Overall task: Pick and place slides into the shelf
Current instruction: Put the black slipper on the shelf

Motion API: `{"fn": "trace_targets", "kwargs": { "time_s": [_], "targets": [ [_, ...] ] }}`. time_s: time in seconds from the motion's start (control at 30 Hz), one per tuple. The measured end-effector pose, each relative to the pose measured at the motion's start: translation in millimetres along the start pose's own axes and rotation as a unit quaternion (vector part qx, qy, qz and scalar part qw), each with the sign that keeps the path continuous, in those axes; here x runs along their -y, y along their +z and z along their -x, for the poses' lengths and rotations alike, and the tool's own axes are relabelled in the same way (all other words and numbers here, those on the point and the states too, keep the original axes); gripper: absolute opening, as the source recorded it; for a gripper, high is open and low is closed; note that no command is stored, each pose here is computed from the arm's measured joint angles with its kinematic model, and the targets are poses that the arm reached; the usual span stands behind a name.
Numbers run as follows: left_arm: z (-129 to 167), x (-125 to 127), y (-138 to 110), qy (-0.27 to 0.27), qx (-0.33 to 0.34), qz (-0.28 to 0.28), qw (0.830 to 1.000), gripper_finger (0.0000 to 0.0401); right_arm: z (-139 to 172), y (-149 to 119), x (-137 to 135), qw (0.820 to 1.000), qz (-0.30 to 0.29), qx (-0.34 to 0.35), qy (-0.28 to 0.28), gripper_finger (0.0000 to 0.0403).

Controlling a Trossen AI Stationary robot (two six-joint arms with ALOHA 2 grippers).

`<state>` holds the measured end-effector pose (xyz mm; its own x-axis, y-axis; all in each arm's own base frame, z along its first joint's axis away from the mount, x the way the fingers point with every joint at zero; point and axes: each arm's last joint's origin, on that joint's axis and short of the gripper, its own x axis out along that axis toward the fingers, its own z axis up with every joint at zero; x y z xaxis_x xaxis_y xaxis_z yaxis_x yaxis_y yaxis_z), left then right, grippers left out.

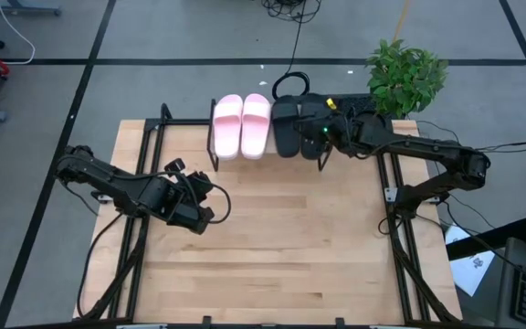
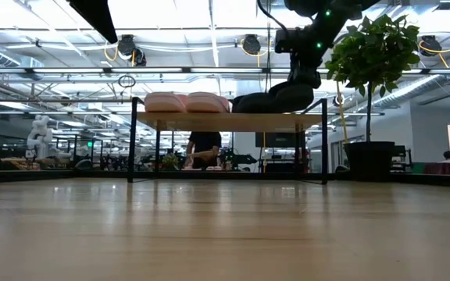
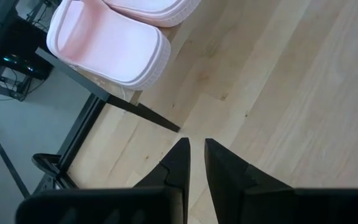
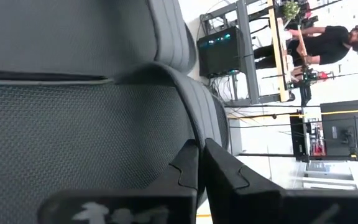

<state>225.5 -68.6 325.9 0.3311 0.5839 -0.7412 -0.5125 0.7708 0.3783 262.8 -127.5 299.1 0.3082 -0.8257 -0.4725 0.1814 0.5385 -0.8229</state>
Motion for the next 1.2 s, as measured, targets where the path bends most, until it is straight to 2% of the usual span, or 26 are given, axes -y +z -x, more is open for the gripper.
{"fn": "trace_targets", "kwargs": {
  "time_s": [1.2],
  "targets": [
    [0.0,0.9,0.9,-0.004,0.004,0.004,1.0,0.0047,-6.1,5.2,0.9,0.998,-0.011,0.053,0.033,0.0]
  ]
}}
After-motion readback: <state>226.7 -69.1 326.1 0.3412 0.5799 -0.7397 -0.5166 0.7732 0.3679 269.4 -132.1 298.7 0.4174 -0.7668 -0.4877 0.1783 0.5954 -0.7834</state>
